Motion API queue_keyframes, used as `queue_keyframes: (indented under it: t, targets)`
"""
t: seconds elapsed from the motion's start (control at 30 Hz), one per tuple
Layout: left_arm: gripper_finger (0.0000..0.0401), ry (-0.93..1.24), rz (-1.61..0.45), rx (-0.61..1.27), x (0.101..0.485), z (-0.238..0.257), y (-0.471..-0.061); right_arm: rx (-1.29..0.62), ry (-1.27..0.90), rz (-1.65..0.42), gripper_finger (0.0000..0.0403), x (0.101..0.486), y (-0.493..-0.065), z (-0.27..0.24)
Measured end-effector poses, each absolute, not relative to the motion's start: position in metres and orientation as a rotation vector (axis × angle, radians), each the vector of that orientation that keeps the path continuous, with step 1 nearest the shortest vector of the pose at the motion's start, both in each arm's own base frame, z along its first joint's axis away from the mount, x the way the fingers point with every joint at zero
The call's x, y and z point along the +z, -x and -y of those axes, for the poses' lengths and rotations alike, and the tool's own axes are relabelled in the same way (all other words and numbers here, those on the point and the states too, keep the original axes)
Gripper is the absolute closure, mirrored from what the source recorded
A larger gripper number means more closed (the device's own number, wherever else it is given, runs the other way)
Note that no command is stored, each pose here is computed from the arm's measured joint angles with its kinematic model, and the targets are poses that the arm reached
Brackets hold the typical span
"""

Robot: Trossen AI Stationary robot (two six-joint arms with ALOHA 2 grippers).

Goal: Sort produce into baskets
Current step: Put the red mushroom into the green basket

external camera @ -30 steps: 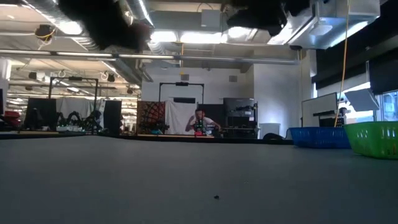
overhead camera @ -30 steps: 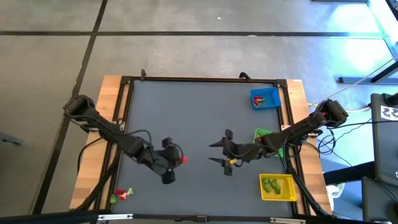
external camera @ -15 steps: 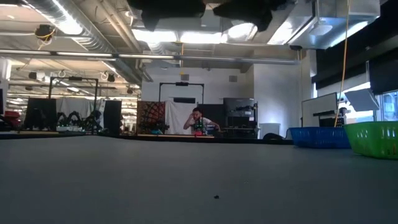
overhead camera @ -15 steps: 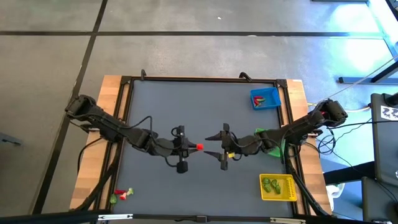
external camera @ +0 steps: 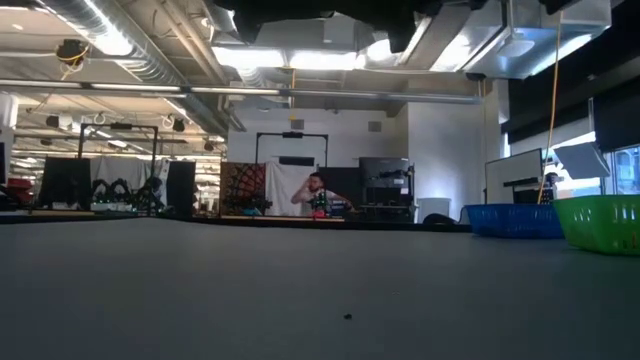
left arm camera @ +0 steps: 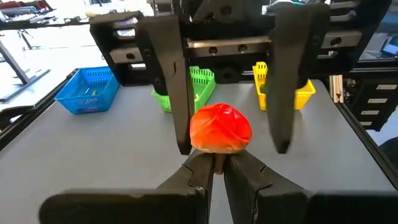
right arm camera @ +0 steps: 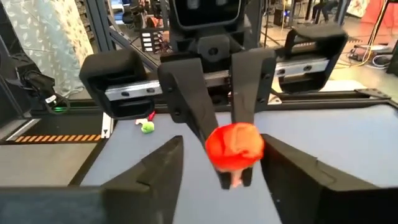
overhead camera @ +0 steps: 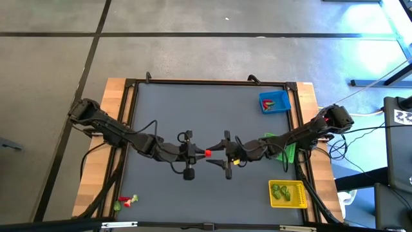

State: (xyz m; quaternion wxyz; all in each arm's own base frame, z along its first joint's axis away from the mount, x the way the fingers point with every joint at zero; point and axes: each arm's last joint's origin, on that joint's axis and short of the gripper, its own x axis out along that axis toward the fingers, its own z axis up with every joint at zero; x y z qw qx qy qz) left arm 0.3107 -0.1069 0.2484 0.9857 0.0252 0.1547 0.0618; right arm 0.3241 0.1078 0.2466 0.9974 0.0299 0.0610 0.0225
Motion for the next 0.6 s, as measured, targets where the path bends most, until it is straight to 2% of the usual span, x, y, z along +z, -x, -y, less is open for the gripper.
queue_keyframes:
  t: [0.27,0.37,0.5,0.6]
  targets:
    - [0.0374,-0.050,-0.311,0.123,0.2484,0.1069,-0.3107,0.044,-0.023,-0.124,0.0316,0.2463,-0.3241,-0.1077]
    - [0.0374,-0.048,-0.311,0.124,0.2484,0.1069,-0.3107,0.045,-0.004,-0.123,0.0350,0.2464,-0.3241,-0.1077]
    - [0.0369,-0.022,-0.309,0.129,0.2483,0.1066,-0.3108,0.044,0.001,-0.124,0.0358,0.2463,-0.3241,-0.1077]
    - [0.0346,-0.003,-0.309,0.134,0.2482,0.1051,-0.3113,0.046,0.024,-0.127,0.0348,0.2460,-0.3240,-0.1078]
